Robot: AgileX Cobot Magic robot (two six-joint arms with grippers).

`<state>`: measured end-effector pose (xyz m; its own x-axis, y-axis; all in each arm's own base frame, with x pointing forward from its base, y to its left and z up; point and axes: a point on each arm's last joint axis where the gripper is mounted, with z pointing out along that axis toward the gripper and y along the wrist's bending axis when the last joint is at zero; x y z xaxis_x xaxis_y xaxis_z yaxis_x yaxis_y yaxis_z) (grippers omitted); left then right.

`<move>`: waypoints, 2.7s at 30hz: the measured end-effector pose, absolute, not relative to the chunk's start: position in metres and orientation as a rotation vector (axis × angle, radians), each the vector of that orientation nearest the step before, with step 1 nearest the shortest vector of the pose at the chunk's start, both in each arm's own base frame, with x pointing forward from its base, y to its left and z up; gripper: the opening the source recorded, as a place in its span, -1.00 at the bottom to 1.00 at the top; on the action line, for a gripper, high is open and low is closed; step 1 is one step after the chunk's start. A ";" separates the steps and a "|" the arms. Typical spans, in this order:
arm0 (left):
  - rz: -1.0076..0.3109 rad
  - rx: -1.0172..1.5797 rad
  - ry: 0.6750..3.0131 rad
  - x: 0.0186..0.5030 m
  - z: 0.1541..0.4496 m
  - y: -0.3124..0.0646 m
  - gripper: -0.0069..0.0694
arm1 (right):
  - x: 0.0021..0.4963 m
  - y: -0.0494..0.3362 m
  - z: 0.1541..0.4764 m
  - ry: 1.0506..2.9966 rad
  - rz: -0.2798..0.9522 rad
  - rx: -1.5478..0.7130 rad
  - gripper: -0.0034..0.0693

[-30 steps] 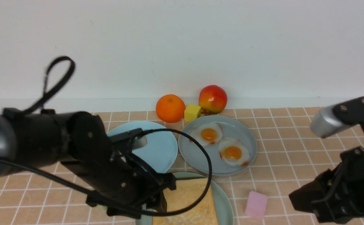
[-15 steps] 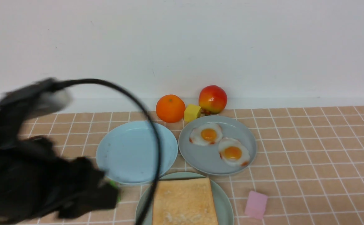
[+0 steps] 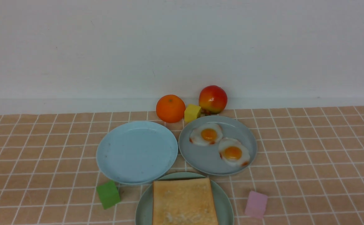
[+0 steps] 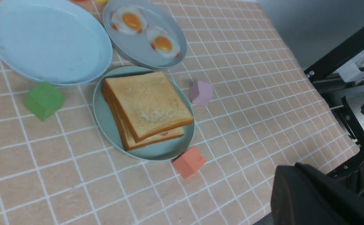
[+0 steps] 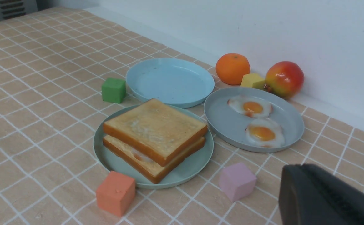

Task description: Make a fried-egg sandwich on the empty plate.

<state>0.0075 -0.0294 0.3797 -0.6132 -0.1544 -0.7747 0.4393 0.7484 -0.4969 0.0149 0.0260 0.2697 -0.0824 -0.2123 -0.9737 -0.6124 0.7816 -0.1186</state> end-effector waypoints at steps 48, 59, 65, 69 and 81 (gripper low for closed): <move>0.016 -0.110 1.878 0.052 0.170 0.005 -0.85 | 0.015 0.026 0.269 1.656 0.368 -0.667 -0.83; 0.046 -0.152 1.875 0.052 0.170 0.008 -0.84 | 0.015 0.026 0.269 1.656 0.368 -0.667 -0.82; 0.046 -0.152 1.875 0.052 0.170 0.008 -0.83 | 0.015 0.026 0.269 1.656 0.368 -0.667 -0.82; 0.046 -0.154 1.874 0.052 0.170 0.008 -0.82 | 0.015 0.026 0.269 1.656 0.368 -0.667 -0.81; 0.045 -0.155 1.874 0.052 0.170 0.008 -0.78 | 0.021 0.018 0.271 1.716 0.205 -0.277 -0.77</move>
